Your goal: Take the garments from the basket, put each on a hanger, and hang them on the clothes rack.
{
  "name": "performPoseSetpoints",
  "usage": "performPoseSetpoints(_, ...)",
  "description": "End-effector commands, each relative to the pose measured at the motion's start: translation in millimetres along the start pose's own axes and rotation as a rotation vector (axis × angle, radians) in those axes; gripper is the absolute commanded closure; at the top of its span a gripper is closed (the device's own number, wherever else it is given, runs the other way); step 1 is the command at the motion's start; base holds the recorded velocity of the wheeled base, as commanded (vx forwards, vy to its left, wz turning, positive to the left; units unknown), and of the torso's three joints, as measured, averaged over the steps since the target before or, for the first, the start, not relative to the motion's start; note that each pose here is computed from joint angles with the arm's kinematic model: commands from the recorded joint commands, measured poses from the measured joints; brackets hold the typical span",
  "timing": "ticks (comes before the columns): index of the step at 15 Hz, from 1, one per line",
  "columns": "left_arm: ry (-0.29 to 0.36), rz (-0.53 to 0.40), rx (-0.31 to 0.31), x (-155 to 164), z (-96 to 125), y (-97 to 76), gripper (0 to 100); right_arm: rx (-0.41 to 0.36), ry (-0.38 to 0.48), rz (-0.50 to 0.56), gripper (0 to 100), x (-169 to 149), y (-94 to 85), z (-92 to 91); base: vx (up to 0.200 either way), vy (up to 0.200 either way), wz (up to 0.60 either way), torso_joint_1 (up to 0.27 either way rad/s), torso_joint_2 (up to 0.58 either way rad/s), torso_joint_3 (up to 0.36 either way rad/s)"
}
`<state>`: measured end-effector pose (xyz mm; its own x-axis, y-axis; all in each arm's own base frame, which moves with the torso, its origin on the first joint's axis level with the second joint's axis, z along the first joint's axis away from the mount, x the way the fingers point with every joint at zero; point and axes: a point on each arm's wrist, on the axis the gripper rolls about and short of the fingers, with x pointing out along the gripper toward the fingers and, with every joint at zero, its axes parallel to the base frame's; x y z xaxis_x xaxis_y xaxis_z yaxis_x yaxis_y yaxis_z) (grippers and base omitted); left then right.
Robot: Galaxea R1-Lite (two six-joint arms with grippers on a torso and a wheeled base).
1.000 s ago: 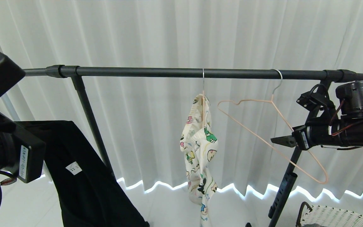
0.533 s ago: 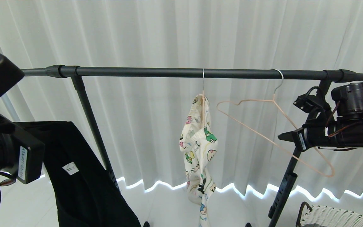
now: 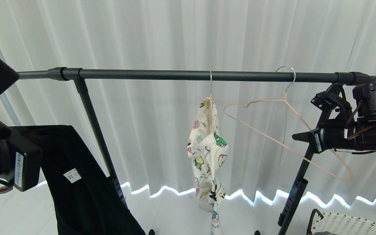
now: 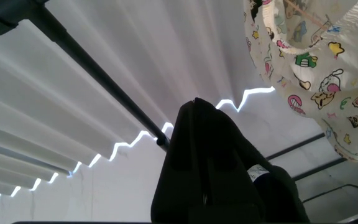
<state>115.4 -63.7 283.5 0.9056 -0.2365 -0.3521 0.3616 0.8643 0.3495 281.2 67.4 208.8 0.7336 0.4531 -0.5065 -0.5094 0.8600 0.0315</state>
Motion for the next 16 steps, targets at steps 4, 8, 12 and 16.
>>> performPoseSetpoints(4, -0.017, 0.007, -0.003, -5, 0, 1.7, 100, -0.003, -0.090, -0.014, 100, -35, 9.2, 9.5, 0.000, 0.000, 0.00, 0.000, 0.00, 0.000)
performPoseSetpoints(8, -0.034, 0.012, -0.009, -11, 0, 3.3, 100, 0.010, -0.147, -0.020, 100, -67, 19.8, 4.3, 0.000, 0.000, 0.00, 0.000, 0.00, 0.000)
performPoseSetpoints(12, -0.037, 0.012, -0.009, -11, 0, 3.5, 100, 0.006, -0.178, -0.025, 100, -96, 30.6, -10.8, 0.000, 0.000, 0.00, 0.000, 0.00, 0.000)
performPoseSetpoints(16, -0.036, 0.015, -0.007, -12, 0, 3.7, 100, 0.010, -0.152, -0.021, 100, -119, 42.0, -40.2, 0.000, 0.000, 0.00, 0.000, 0.00, 0.000)
